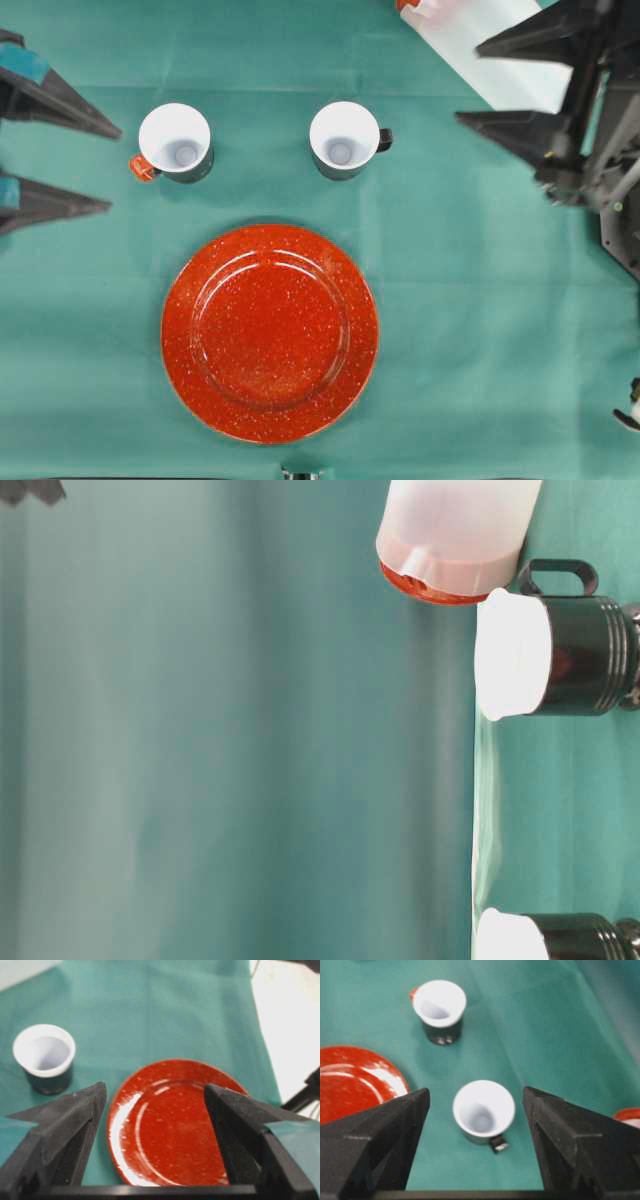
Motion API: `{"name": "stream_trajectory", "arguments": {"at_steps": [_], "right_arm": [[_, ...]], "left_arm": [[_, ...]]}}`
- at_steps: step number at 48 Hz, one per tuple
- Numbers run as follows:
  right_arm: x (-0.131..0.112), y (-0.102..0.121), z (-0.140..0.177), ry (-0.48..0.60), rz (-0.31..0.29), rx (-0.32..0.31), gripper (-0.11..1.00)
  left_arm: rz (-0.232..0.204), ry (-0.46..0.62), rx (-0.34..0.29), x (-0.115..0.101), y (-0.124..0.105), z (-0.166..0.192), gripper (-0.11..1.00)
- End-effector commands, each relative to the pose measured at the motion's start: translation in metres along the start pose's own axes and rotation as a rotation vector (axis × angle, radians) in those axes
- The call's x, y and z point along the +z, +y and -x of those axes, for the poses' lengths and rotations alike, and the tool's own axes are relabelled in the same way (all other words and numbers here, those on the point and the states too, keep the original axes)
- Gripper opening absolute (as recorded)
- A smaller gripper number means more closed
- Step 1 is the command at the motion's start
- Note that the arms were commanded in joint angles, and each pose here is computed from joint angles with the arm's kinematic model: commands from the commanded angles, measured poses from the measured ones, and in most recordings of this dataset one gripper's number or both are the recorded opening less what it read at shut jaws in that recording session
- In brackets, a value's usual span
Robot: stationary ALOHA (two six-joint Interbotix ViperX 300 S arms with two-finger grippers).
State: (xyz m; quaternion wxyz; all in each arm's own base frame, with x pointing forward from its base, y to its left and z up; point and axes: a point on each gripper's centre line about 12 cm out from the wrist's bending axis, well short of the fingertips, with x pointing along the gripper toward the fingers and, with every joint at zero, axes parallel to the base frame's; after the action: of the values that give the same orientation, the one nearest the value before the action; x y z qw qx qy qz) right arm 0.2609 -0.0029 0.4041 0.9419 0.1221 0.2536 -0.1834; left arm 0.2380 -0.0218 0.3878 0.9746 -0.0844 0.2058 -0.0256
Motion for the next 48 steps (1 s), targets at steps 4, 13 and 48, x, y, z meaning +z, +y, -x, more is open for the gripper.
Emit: {"name": "stream_trajectory", "arguments": {"at_steps": [4,13,48], "right_arm": [[0.003,-0.008,0.013,-0.01,0.052,-0.016,0.74],[0.0,-0.008,0.011,0.0,0.077,-0.022,0.74],[-0.067,-0.034,-0.001,0.055,0.153,-0.038,0.73]], "left_arm": [[-0.018,-0.033,0.026,0.005,0.007,0.012,0.8],[-0.026,-0.036,0.047,0.003,0.012,0.016,0.8],[-0.029,-0.029,0.056,-0.047,0.022,0.02,0.79]]}}
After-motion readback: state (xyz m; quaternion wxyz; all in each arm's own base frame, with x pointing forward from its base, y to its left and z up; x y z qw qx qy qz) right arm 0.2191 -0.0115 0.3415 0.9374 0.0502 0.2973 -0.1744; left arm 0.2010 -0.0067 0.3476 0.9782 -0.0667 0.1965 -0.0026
